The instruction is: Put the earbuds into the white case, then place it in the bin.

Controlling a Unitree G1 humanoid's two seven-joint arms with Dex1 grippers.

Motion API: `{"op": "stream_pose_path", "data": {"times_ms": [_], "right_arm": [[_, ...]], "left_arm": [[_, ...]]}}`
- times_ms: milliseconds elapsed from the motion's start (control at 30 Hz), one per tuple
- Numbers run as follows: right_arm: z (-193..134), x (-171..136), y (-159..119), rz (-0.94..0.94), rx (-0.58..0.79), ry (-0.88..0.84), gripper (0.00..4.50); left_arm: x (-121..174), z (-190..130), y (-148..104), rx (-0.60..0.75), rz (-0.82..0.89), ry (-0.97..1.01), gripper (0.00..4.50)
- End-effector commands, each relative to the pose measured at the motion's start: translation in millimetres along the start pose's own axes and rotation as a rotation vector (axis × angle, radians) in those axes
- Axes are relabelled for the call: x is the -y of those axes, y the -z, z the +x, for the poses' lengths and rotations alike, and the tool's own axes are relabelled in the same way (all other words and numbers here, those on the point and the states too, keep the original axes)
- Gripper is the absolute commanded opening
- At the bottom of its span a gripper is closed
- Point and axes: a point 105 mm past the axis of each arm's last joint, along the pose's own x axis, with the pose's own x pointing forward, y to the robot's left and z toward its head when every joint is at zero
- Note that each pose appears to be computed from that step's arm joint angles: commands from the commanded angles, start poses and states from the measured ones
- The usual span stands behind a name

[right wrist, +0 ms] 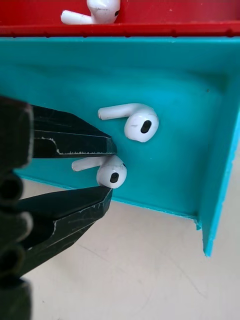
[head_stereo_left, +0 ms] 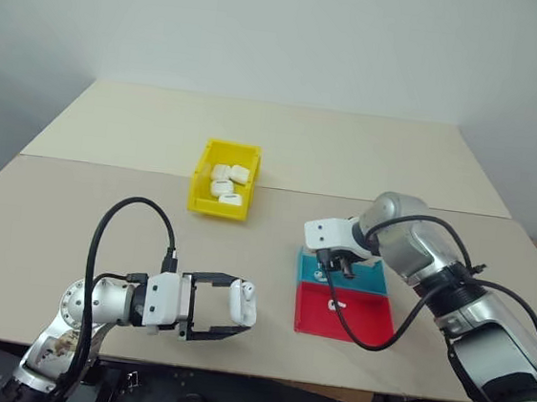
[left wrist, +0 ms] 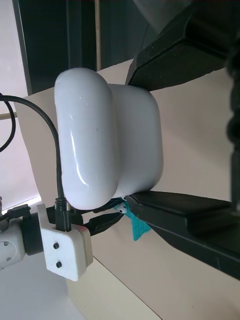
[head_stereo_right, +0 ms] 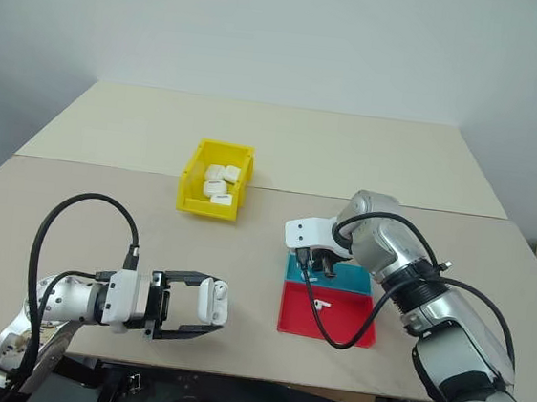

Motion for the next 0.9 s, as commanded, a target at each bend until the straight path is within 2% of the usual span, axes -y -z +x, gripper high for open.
{"op": "stream_pose_path", "data": {"times_ms": [33, 133, 267, 400, 567, 800, 900], "right_arm": [[-40.9, 15.5, -7.2, 0.039, 0.099, 0.143, 0.88], [-67.1, 18.3, -10.4, 0.068, 0.186, 0.232, 0.88], [-116.0, 10.6, -16.5, 0.189, 0.385, 0.362, 0.88], [-167.8, -12.2, -27.5, 0.347, 0.661, 0.429, 0.88], [-214.6, -52.9, -44.6, 0.373, 0.992, 0.479, 0.88], [-230.3, -82.7, -72.8, 0.292, 1.286, 0.441, 0.88], [-221.9, -90.2, -84.4, 0.264, 1.338, 0.404, 0.88]], "left_arm": [[-9.8, 7.0, -20.7, 0.09, 0.033, -0.029, 2.75], [-17.7, 14.5, -31.6, 0.134, 0.035, -0.051, 2.75], [-27.8, 26.1, -49.9, 0.212, 0.02, -0.071, 2.75], [-37.6, 35.6, -68.6, 0.292, -0.012, -0.093, 2.75], [-46.2, 46.6, -96.8, 0.37, -0.037, -0.07, 2.75], [-51.6, 49.7, -117.0, 0.402, -0.038, -0.013, 2.75], [-51.7, 51.4, -116.2, 0.405, -0.038, -0.006, 2.75]]}}
